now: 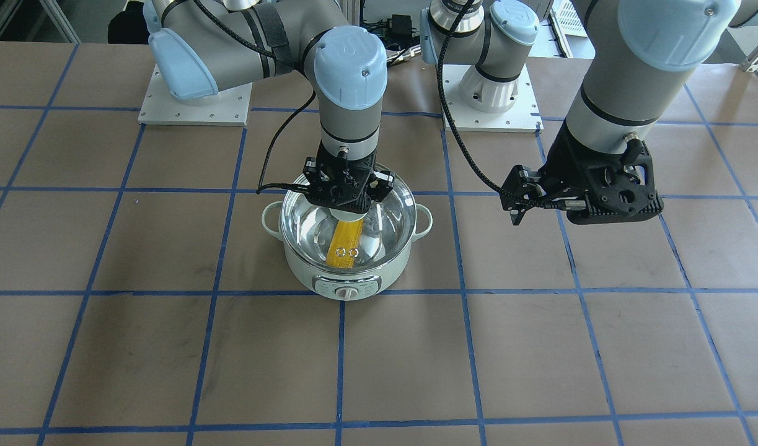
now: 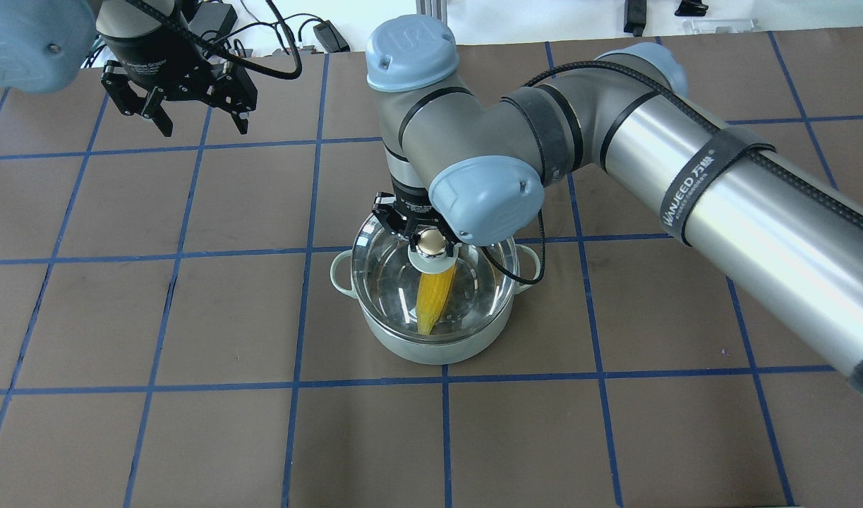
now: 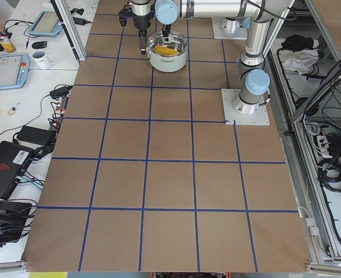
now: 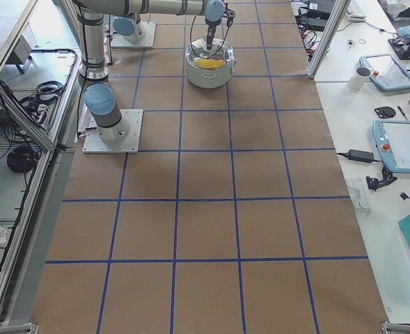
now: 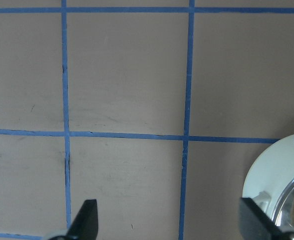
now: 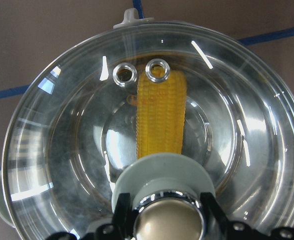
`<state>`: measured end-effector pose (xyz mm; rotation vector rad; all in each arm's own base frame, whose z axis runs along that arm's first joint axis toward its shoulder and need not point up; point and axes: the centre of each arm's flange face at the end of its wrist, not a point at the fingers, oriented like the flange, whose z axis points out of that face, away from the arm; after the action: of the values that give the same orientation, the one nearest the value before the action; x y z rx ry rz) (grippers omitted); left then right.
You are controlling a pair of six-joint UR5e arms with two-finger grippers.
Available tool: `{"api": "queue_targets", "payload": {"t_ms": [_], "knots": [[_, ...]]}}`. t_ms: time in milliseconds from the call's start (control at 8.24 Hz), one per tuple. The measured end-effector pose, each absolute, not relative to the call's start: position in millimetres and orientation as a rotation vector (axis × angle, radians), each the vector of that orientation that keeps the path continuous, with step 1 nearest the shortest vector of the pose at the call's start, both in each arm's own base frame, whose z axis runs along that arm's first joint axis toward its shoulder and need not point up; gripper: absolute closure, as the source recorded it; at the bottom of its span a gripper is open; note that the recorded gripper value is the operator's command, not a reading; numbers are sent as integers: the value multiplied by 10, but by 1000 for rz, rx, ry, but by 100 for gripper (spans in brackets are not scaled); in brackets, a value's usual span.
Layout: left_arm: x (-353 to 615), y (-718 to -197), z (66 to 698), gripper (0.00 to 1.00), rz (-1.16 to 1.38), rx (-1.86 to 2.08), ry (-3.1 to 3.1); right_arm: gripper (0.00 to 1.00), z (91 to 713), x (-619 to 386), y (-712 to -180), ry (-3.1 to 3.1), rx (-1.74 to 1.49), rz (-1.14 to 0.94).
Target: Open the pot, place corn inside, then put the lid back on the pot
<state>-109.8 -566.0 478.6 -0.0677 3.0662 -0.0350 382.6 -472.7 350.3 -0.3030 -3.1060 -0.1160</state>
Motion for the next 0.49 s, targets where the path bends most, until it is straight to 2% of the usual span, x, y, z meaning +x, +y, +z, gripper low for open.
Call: {"api": "queue_targets", "payload": {"t_ms": [486], "knots": [[-1097,-5664,4779,0,-33,-70,3066,87,3502,3886,-4706,-3113,-282,-98]]}}
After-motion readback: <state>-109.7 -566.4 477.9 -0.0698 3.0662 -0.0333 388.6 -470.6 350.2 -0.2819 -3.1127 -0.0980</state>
